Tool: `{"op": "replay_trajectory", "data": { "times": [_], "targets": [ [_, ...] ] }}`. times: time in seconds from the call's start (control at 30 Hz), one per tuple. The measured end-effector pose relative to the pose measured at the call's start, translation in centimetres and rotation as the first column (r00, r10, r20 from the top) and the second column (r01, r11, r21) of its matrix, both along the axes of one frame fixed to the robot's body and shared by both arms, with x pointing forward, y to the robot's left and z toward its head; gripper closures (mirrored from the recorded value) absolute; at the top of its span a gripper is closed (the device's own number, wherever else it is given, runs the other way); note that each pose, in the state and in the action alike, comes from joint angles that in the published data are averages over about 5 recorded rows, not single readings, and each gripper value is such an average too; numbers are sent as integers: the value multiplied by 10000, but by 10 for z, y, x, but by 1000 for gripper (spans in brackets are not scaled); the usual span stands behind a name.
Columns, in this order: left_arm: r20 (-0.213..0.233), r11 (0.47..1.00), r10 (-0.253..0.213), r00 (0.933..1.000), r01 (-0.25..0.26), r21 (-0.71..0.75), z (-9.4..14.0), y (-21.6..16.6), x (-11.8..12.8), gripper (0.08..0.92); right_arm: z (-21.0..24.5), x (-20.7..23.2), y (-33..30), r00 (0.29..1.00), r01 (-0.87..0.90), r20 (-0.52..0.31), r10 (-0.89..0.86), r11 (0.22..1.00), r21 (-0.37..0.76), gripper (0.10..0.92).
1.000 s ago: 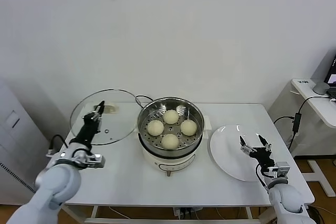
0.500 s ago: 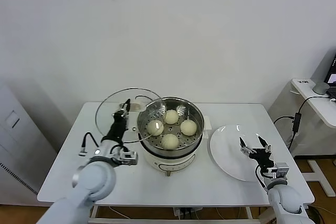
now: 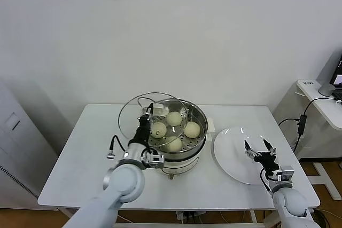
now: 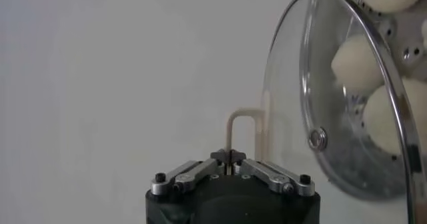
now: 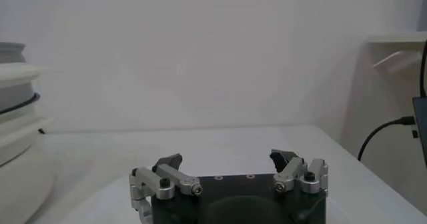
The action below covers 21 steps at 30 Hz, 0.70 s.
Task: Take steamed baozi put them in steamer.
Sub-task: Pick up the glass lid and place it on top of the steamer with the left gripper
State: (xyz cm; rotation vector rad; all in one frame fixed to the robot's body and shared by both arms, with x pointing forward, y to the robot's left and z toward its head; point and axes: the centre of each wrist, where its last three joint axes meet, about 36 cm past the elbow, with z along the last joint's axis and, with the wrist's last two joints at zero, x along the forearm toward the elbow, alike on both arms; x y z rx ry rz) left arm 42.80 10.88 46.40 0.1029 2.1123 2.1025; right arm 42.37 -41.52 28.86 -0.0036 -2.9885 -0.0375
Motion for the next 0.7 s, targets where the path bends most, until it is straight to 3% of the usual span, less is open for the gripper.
{"op": "replay_trajectory", "data": {
  "times": [0.7],
  "targets": [
    [-199,9996,-264,9995,263,-61,-23,-54,17,901,-7,-3,-5,9999,109,-117,-108,9999,68,200]
  ]
}}
